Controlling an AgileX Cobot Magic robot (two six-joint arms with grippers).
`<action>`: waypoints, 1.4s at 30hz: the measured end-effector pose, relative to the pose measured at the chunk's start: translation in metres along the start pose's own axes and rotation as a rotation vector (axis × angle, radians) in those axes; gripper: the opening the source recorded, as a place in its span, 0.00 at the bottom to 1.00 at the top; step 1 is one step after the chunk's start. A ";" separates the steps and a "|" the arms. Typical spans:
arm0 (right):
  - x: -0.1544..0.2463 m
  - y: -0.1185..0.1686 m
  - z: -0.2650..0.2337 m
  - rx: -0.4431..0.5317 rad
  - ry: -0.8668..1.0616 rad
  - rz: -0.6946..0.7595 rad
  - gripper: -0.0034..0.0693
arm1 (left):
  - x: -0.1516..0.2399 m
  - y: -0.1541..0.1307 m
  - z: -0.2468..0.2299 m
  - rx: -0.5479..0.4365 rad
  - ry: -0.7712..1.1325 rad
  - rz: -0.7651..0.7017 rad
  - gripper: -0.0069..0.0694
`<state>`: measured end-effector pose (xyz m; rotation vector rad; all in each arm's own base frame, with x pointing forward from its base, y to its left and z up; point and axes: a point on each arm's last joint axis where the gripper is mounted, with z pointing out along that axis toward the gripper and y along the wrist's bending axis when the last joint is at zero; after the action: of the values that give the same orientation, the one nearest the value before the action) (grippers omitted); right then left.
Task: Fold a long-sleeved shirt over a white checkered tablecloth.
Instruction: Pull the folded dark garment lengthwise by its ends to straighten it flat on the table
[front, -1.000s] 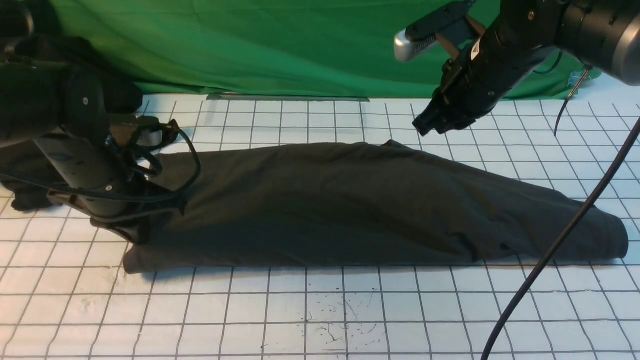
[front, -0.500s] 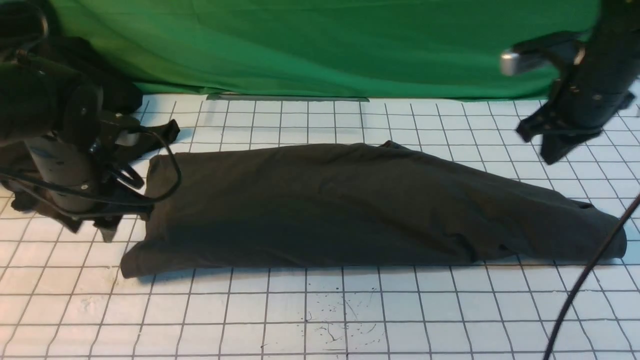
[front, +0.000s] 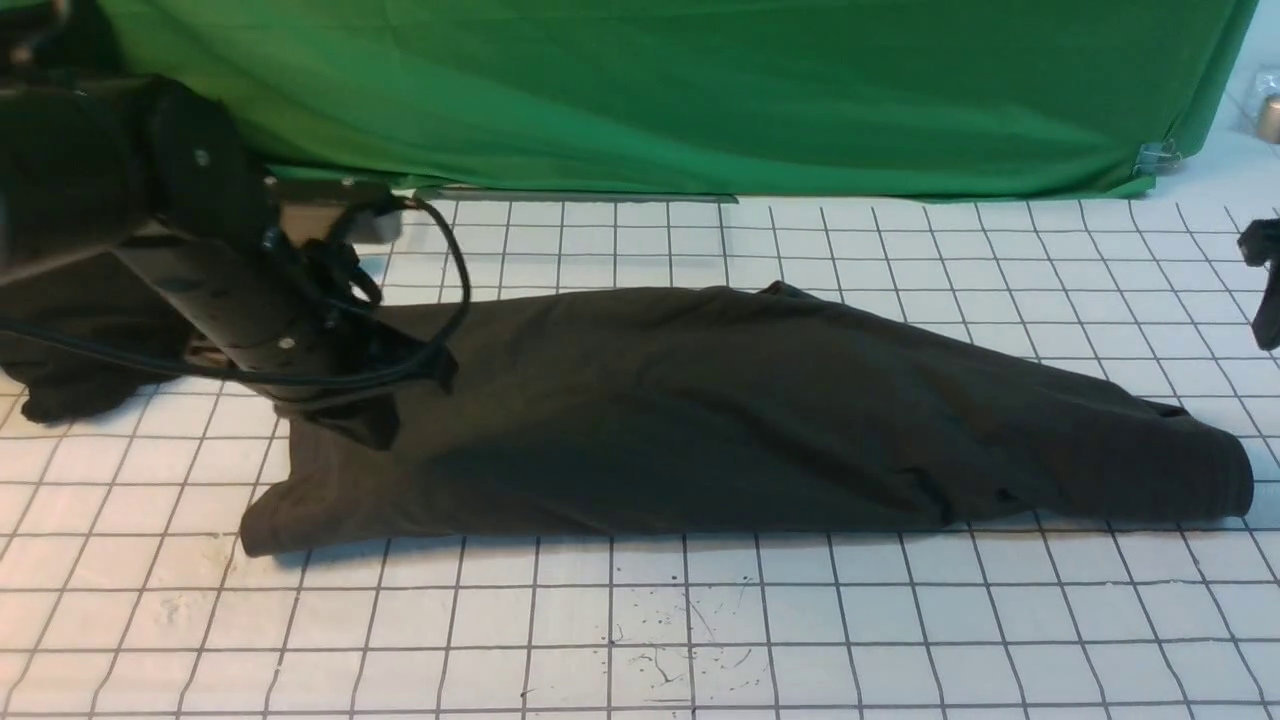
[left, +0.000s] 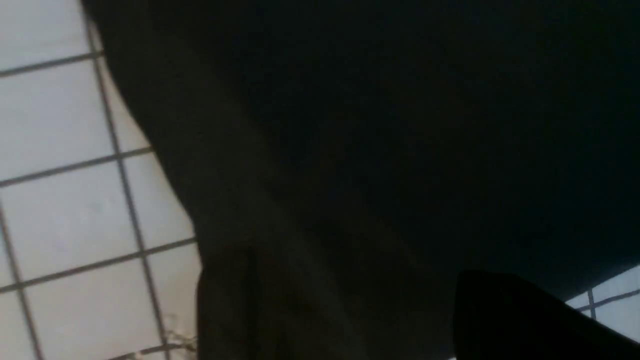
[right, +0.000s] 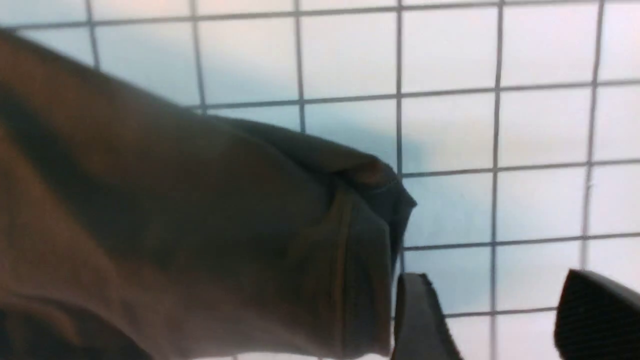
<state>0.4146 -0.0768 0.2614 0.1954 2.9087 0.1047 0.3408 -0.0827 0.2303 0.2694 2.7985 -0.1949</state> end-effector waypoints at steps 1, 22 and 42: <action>-0.001 -0.005 0.008 -0.041 0.014 0.032 0.55 | 0.001 -0.001 0.012 0.003 0.037 -0.001 0.09; 0.017 -0.001 0.075 -0.186 0.192 0.073 0.77 | 0.011 0.013 0.063 -0.129 0.234 0.047 0.09; -0.015 -0.013 0.057 -0.130 0.042 -0.005 0.08 | 0.011 0.013 0.063 -0.123 0.231 0.081 0.09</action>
<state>0.4404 -0.0884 0.2079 0.1663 2.9308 0.2991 0.3528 -0.0789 0.1659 0.3982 3.0049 0.0297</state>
